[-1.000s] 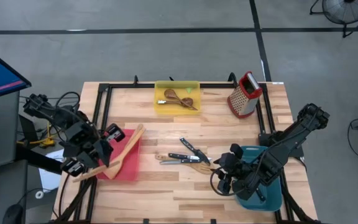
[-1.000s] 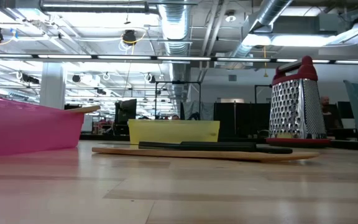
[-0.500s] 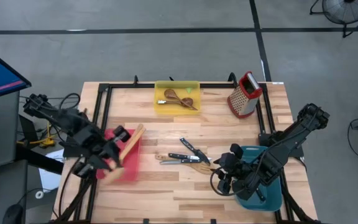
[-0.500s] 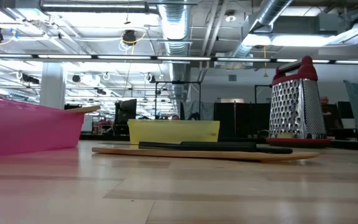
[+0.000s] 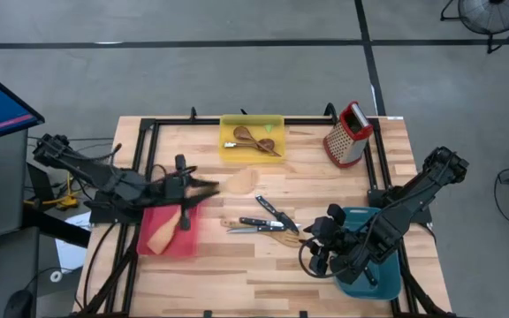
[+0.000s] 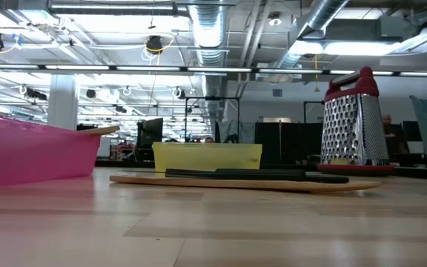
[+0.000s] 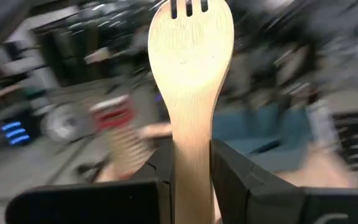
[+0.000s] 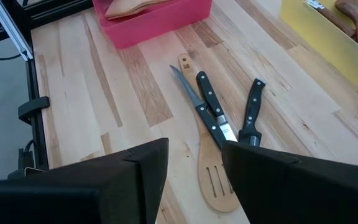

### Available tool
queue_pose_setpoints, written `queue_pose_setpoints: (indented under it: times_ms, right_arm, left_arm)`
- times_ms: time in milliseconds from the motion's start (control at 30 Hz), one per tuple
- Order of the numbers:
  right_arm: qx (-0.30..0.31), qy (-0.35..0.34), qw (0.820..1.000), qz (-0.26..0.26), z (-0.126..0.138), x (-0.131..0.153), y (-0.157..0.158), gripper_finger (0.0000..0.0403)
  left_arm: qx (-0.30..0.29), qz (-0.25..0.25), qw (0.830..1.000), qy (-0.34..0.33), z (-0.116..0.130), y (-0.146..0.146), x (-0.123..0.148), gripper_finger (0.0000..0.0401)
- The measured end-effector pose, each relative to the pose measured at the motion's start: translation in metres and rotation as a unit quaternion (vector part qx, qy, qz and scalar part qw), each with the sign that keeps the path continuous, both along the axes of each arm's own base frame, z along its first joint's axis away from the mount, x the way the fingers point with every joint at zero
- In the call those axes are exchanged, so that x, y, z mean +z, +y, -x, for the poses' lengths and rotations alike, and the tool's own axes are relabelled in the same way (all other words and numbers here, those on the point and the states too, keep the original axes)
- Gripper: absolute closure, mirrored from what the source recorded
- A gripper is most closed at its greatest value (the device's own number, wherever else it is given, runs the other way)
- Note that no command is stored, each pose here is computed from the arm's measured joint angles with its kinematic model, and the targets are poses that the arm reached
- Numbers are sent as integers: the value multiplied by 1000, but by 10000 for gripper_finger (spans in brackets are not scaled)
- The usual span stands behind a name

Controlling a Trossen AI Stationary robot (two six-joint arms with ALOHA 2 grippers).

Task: Pick & Place Kitchen Items
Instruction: Put the brown serving spoon into the yellow bin

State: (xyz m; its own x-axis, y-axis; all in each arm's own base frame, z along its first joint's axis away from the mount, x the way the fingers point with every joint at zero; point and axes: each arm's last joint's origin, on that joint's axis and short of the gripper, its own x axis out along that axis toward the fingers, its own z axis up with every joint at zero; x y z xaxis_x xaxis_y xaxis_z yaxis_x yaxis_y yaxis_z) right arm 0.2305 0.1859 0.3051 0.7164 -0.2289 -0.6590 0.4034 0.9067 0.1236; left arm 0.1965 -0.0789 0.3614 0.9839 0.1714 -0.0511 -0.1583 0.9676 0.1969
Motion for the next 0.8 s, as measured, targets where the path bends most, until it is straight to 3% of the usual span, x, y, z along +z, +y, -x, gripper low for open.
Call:
queue_pose_setpoints:
  times_ms: [167, 333, 567, 800]
  right_arm:
    - [1, 0, 1000, 0, 0, 0, 0, 240]
    - [3, 1, 1000, 3, 0, 0, 0, 240]
    - [0, 4, 1000, 6, -1, 0, -2, 240]
    - [-1, 8, 1000, 14, -4, 0, -7, 240]
  left_arm:
    - [113, -42, 992, 41, -6, 12, -31, 348]
    - [178, -61, 979, 75, -11, 29, -56, 348]
    - [203, -75, 970, 112, -24, 60, -69, 348]
    - [223, -58, 960, 155, -36, 114, -82, 348]
